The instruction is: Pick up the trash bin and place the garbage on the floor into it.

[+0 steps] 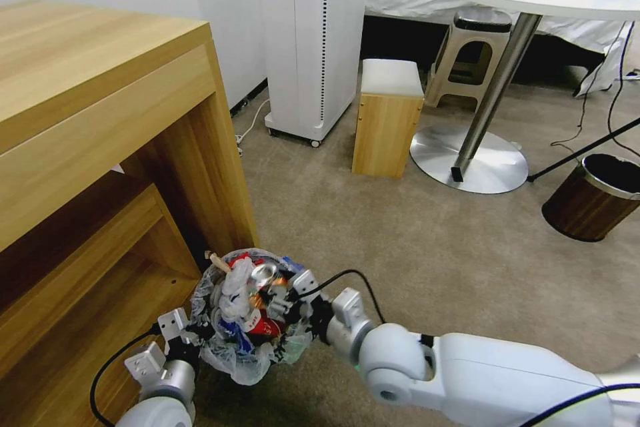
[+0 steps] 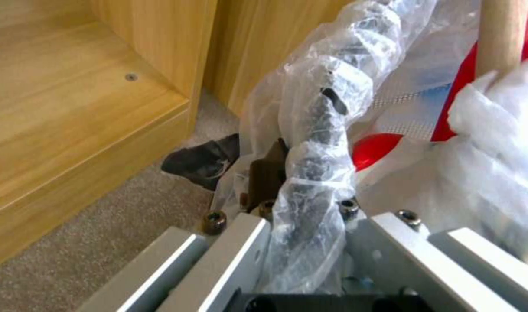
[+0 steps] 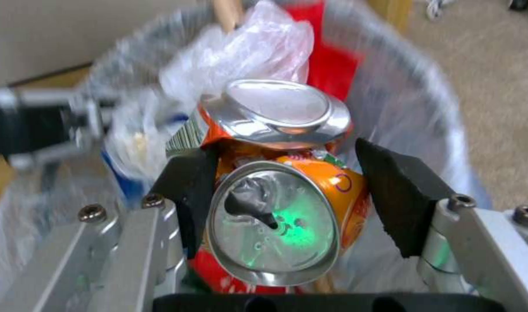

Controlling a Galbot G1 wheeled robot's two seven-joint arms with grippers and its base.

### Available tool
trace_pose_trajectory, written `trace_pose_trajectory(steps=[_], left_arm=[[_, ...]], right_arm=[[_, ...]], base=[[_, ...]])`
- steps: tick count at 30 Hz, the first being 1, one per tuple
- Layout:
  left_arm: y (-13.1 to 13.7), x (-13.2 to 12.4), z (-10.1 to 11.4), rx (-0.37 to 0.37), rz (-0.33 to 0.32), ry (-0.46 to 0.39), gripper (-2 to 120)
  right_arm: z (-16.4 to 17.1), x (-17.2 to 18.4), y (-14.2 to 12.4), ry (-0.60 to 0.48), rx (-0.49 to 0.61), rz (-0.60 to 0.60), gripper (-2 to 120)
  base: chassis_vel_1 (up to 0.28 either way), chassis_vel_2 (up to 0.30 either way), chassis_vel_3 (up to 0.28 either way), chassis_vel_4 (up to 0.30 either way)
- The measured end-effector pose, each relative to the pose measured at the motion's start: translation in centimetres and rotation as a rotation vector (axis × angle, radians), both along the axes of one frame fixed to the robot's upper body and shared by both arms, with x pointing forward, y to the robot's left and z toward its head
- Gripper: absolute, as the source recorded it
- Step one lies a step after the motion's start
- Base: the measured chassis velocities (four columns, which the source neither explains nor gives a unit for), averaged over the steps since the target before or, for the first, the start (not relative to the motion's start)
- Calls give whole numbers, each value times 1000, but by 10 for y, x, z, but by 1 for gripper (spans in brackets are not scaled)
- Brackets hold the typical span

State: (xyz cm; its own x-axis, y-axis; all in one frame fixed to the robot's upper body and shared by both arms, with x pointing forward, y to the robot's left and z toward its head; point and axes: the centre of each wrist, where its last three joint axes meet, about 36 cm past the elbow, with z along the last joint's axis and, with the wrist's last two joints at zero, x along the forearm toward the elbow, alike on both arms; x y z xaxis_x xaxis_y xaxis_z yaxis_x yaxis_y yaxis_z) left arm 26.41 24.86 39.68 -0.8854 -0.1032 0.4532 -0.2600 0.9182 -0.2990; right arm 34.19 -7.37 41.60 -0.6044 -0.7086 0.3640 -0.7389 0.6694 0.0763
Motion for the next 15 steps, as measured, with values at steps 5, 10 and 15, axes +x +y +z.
trace_pose_trajectory(steps=[5,10,15], left_arm=[[0,-2,1,2,3,-2,0],[-1,-3,1,4,5,-2,0],[-1,-3,1,6,6,-2,0]], right_arm=[[-5,-2,4,8,-24,-4,58],[-7,-4,3,14,-25,-13,59],[-3,-5,-2,14,-12,-21,73]], base=[[0,0,0,0],[0,0,0,0],[0,0,0,0]])
